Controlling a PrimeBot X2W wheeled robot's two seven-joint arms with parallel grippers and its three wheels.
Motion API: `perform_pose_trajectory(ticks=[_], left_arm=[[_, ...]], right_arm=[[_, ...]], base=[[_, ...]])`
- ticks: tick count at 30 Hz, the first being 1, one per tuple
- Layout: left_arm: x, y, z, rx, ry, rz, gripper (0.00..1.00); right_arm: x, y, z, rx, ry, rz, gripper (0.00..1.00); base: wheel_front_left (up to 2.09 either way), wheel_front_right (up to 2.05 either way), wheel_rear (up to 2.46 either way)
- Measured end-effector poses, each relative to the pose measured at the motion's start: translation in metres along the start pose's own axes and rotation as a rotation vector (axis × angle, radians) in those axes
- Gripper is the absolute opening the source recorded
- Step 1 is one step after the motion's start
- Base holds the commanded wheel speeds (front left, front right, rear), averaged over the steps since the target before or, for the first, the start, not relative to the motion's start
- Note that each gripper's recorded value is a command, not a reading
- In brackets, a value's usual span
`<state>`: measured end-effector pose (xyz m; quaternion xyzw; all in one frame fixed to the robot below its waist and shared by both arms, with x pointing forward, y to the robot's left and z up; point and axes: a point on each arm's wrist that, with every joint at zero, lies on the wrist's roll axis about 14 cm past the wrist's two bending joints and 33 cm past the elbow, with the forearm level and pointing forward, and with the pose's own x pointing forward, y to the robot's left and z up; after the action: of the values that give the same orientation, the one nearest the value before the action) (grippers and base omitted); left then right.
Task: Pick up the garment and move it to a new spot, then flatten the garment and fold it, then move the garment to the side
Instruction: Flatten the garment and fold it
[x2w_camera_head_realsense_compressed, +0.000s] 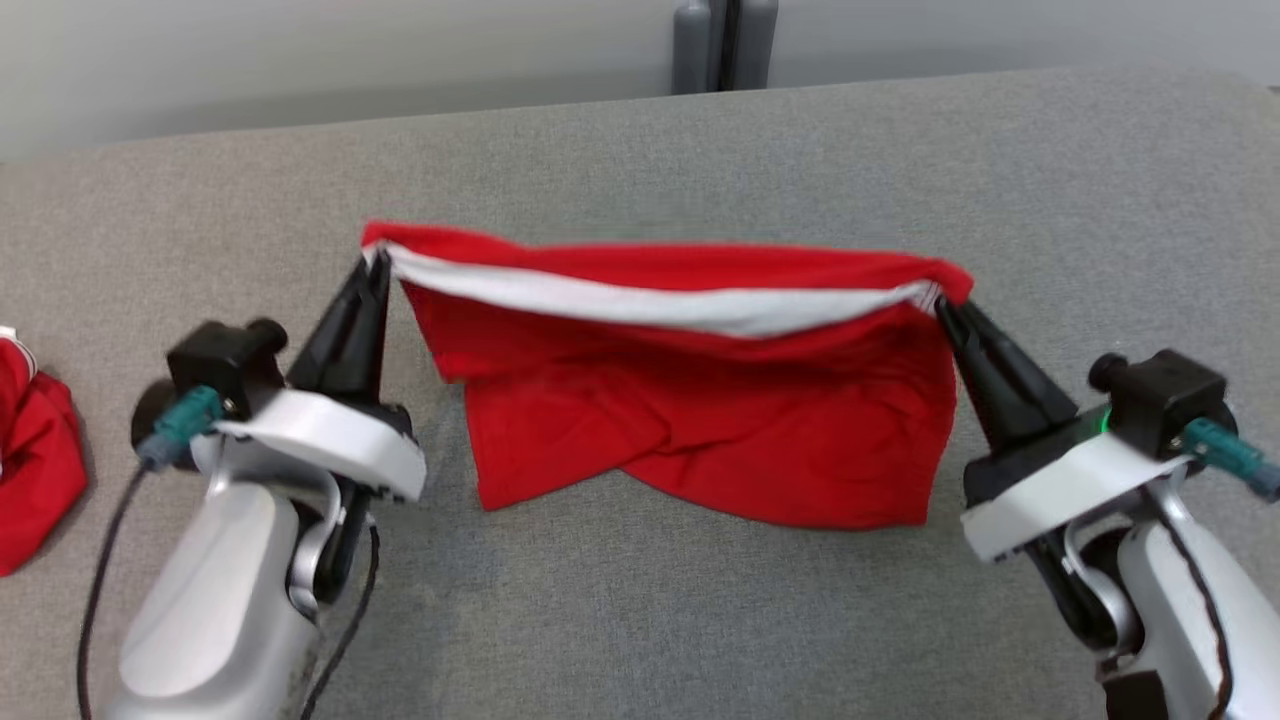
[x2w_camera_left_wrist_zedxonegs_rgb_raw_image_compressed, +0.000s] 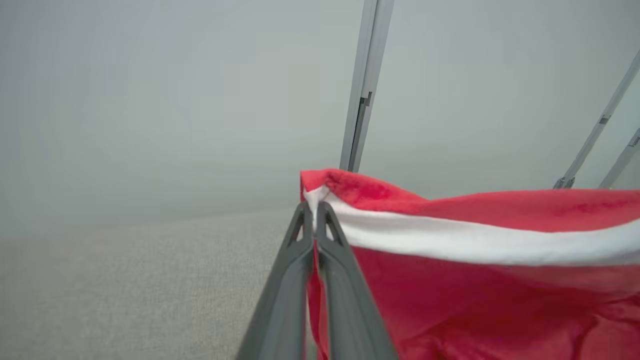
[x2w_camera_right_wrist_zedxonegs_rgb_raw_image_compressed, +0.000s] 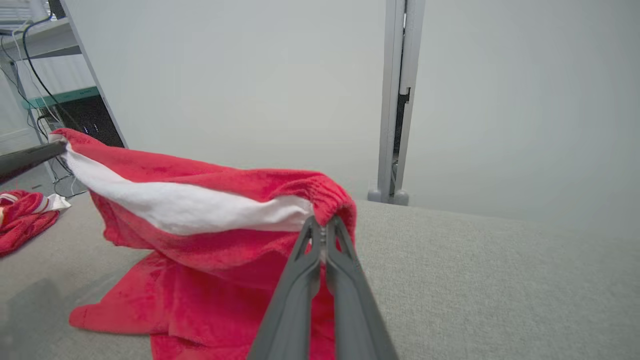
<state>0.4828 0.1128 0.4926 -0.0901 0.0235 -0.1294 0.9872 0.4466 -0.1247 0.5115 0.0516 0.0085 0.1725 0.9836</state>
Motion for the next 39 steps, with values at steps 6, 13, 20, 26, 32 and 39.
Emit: perform_pose_trajectory(ticks=[6, 13, 20, 26, 32, 39], left_arm=[[0.018, -0.02, 0.087, 0.038, -0.206, -0.068, 0.0], [0.025, -0.053, 0.194, 0.116, -0.426, -0.175, 0.0], [0.027, -0.068, 0.239, 0.119, -0.488, -0.228, 0.0], [0.047, -0.063, 0.231, 0.107, -0.432, -0.229, 0.0], [0.087, -0.054, 0.211, 0.09, -0.372, -0.22, 0.0], [0.147, -0.046, 0.191, 0.09, -0.347, -0.212, 0.0]], right_arm=[[0.012, -0.001, 0.079, 0.011, -0.23, -0.006, 0.0], [0.014, -0.004, 0.177, -0.054, -0.463, 0.014, 0.0], [0.014, -0.003, 0.221, -0.09, -0.548, 0.029, 0.0], [0.031, -0.01, 0.217, -0.068, -0.518, 0.029, 0.0], [0.07, -0.021, 0.202, -0.045, -0.458, 0.035, 0.0], [0.135, -0.028, 0.193, 0.02, -0.446, 0.049, 0.0]], base=[[0.0, 0.0, 0.0], [0.0, 0.0, 0.0], [0.0, 0.0, 0.0], [0.0, 0.0, 0.0], [0.0, 0.0, 0.0], [0.0, 0.0, 0.0]])
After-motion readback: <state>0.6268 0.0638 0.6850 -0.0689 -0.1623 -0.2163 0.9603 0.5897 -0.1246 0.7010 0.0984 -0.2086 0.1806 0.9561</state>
